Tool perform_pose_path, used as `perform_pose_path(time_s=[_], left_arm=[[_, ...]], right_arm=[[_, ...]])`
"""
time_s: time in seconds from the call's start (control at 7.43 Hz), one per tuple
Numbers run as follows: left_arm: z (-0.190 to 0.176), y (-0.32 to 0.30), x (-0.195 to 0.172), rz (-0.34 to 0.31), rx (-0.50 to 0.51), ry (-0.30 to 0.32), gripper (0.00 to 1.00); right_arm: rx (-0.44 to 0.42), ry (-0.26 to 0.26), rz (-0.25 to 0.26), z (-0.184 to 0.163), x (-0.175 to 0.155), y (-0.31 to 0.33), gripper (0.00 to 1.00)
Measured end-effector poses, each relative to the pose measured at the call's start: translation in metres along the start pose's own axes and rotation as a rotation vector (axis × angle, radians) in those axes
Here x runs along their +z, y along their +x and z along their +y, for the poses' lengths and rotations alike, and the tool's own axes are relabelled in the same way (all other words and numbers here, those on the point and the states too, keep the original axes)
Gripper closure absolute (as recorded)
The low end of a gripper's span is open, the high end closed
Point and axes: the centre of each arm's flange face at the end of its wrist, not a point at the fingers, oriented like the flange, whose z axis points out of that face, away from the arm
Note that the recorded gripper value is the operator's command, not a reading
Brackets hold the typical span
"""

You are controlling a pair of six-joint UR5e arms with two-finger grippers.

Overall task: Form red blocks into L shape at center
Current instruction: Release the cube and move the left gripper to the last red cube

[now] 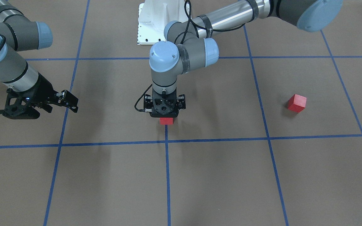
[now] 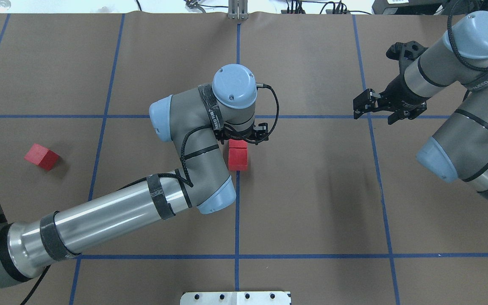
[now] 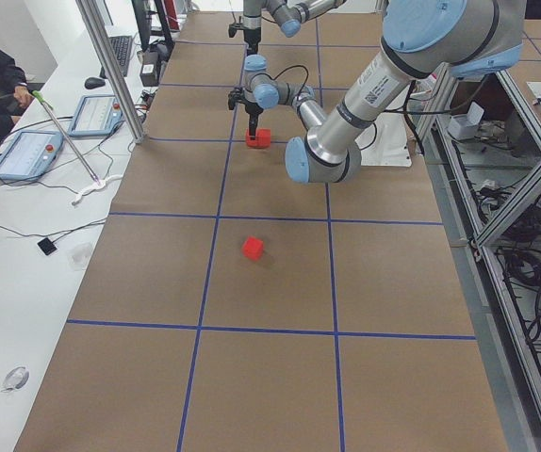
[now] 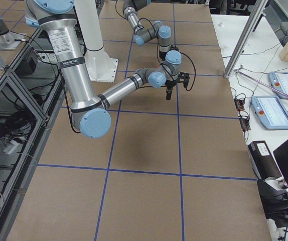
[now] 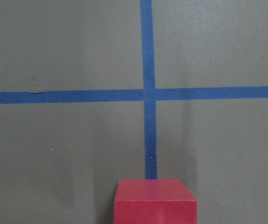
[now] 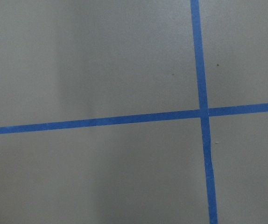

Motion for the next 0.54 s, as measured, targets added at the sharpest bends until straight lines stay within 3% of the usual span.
perform_pose_path(time_s=[0.27, 0.54], left_arm=[[0.015, -0.028, -0.023, 0.036, 0.021, 0.016, 0.01], [0.032, -0.114, -0.046, 0.061, 0.071, 0.026, 0.01]], right_arm=[[0.0, 0.0, -0.001, 0.0, 0.0, 0.0, 0.01], [0.0, 0.0, 0.0, 0.0, 0.0, 0.0, 0.01]])
